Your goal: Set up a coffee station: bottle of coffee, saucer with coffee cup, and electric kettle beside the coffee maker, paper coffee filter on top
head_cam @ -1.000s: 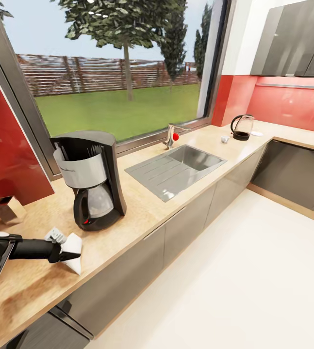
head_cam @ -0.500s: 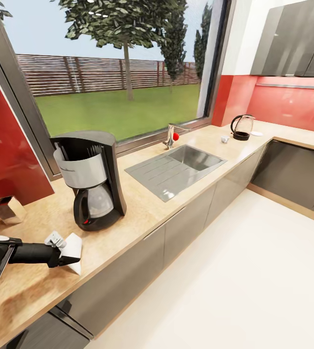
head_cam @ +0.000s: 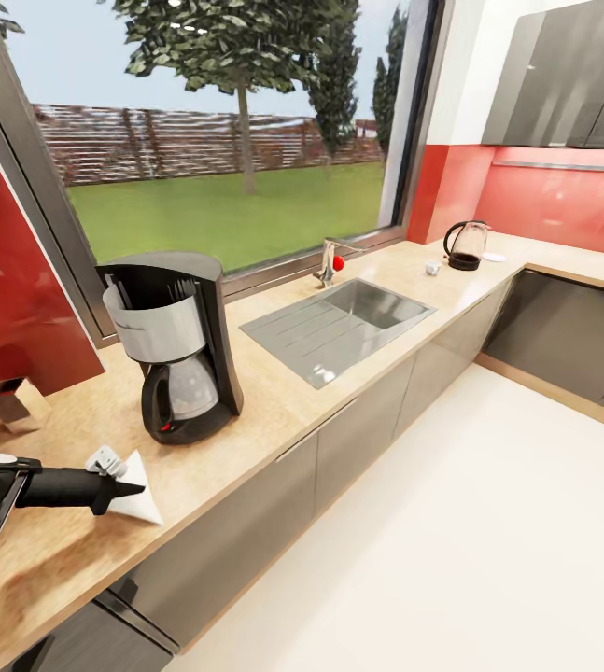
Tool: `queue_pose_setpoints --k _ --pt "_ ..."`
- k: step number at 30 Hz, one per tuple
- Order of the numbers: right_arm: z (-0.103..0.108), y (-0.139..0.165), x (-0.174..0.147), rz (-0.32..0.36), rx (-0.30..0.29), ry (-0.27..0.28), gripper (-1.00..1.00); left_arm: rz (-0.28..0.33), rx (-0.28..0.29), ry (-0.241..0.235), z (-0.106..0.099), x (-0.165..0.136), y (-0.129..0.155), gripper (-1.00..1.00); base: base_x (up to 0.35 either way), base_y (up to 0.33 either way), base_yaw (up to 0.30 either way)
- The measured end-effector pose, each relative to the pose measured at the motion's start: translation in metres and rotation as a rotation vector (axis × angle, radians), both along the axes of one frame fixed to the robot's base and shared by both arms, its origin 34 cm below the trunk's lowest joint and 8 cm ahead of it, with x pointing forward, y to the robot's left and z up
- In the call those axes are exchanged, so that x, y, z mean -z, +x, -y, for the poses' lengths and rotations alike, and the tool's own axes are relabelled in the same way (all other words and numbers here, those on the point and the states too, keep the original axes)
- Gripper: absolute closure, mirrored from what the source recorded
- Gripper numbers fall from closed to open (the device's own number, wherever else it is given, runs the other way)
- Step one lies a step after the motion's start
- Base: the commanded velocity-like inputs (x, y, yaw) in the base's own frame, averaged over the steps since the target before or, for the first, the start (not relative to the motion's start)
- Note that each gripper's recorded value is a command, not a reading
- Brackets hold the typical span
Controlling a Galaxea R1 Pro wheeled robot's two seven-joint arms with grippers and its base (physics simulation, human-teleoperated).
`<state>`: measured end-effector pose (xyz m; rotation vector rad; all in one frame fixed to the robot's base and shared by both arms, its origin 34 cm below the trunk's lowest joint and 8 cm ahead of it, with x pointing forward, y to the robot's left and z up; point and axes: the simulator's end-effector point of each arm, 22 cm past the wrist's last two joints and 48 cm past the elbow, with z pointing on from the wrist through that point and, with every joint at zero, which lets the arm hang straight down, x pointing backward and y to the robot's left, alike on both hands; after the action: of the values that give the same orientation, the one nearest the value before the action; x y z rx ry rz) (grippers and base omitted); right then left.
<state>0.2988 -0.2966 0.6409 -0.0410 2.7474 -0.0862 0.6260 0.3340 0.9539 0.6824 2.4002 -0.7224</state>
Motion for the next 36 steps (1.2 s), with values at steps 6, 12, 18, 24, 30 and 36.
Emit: queue_pose_setpoints --k 6,12,18,24,30,36 --pt "-0.0001 0.0000 0.0000 0.000 0.000 0.000 -1.00 0.002 0.001 0.001 0.0000 -0.0003 0.0002 1.00 0.000 0.000 0.000" --pt "-0.0002 0.0000 0.0000 0.000 -0.001 0.000 -1.00 0.002 0.001 0.001 0.0000 -0.0003 0.0003 1.00 0.000 0.000 0.000" --pt "-0.0001 0.0000 0.0000 0.000 0.000 0.000 -1.00 0.002 0.001 0.001 0.0000 -0.0003 0.0003 1.00 0.000 0.000 0.000" --pt "-0.0002 0.0000 0.0000 0.000 -0.001 0.000 -1.00 0.003 0.002 0.000 0.0002 -0.0004 0.0003 1.00 0.000 0.000 0.000" --pt "-0.0002 0.0000 0.0000 0.000 -0.001 0.000 -1.00 0.003 0.002 -0.001 0.0002 -0.0004 0.0004 1.00 0.000 0.000 0.000" --pt "-0.0003 0.0000 0.0000 0.000 -0.001 0.000 -1.00 0.004 0.002 -0.002 0.0004 -0.0008 0.0005 1.00 0.000 0.000 0.000"
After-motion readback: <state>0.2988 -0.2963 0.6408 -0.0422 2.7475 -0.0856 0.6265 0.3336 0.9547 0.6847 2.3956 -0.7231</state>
